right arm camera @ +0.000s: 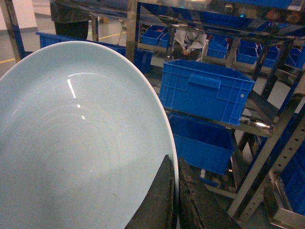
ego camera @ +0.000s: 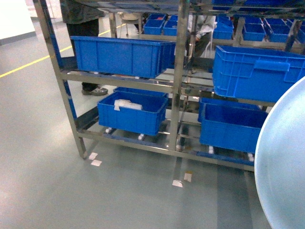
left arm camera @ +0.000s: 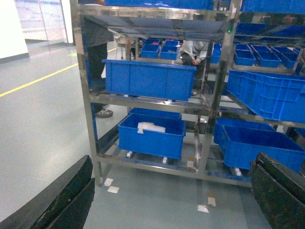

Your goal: Place blue tray on left shelf second layer neatly

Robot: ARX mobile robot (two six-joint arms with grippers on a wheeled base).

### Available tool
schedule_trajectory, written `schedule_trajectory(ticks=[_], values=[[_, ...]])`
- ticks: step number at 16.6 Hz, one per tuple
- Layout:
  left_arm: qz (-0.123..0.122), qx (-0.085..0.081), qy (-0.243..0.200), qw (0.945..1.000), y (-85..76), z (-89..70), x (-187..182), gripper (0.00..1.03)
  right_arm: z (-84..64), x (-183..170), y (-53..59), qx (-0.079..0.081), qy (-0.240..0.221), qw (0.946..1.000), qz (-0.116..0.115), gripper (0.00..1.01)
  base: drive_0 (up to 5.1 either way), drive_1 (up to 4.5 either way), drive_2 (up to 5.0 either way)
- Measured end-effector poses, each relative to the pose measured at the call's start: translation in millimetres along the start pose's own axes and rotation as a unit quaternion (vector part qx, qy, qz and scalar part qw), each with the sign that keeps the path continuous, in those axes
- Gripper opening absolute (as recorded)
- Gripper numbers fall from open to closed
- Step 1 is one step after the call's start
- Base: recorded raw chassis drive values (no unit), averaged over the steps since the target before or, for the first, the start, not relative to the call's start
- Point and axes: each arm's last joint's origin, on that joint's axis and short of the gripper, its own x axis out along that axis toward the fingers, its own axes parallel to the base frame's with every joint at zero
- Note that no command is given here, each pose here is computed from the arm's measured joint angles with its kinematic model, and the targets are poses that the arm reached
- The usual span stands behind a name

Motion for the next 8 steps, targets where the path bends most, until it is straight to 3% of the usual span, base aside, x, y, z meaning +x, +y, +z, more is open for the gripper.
schedule_trajectory(ticks=[8], values=[[0.0, 0.0, 0.0, 1.0, 0.0, 0.0, 0.0, 0.98, 0.0, 0.0, 0.0, 0.0, 0.0, 1.0, 0.0, 0.02, -1.7, -1.73, -1.7]])
